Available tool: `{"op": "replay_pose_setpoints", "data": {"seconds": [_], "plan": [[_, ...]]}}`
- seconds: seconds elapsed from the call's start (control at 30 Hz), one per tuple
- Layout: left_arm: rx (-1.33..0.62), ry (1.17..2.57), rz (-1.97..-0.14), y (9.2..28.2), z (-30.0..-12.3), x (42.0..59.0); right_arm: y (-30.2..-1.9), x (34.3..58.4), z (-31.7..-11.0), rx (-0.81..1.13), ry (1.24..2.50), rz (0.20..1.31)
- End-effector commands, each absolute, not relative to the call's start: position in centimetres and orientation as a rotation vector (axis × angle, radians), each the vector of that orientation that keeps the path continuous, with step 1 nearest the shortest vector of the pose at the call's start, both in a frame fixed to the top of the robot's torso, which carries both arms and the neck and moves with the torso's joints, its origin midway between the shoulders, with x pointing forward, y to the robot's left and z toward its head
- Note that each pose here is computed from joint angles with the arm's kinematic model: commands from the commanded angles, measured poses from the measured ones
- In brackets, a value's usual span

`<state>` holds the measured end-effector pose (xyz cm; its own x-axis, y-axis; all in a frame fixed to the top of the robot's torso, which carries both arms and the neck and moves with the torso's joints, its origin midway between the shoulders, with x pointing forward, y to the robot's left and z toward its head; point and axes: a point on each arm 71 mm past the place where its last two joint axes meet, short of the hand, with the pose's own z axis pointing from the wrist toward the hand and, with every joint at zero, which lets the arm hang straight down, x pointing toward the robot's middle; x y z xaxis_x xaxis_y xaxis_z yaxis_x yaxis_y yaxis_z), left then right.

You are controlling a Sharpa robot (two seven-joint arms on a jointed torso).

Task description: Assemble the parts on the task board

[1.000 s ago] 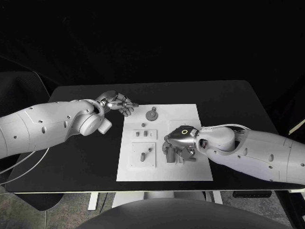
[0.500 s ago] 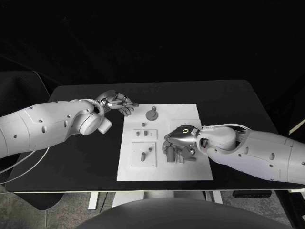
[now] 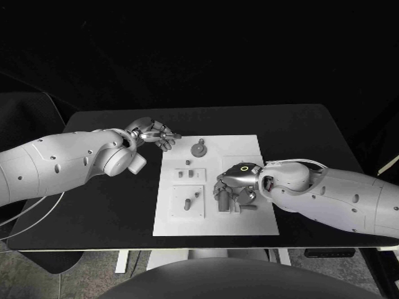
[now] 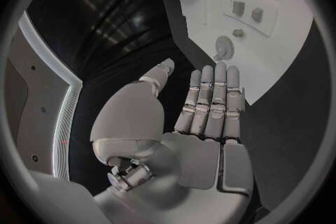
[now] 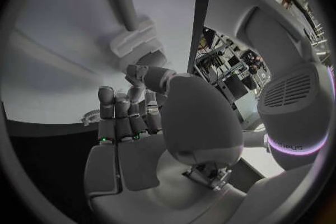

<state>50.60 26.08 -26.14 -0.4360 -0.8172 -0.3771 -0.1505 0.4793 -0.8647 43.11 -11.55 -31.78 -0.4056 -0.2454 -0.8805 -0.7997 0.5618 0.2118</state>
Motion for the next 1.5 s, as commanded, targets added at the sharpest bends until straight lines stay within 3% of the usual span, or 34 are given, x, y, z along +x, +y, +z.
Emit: {"op": "replay_pose_setpoints", "data": {"seconds": [0.03, 0.67, 1.5], "plan": [[-0.799, 1.876, -0.998, 25.9, -26.0, 50.6, -12.2, 43.2, -32.4, -0.776, 2.038, 0.844], [-0.8, 1.877, -0.997, 25.9, -26.0, 50.6, -13.0, 44.0, -32.5, -0.66, 2.077, 0.878], [-0.802, 1.885, -0.995, 25.9, -26.1, 50.6, -12.7, 43.9, -32.5, -0.677, 2.082, 0.888]]}}
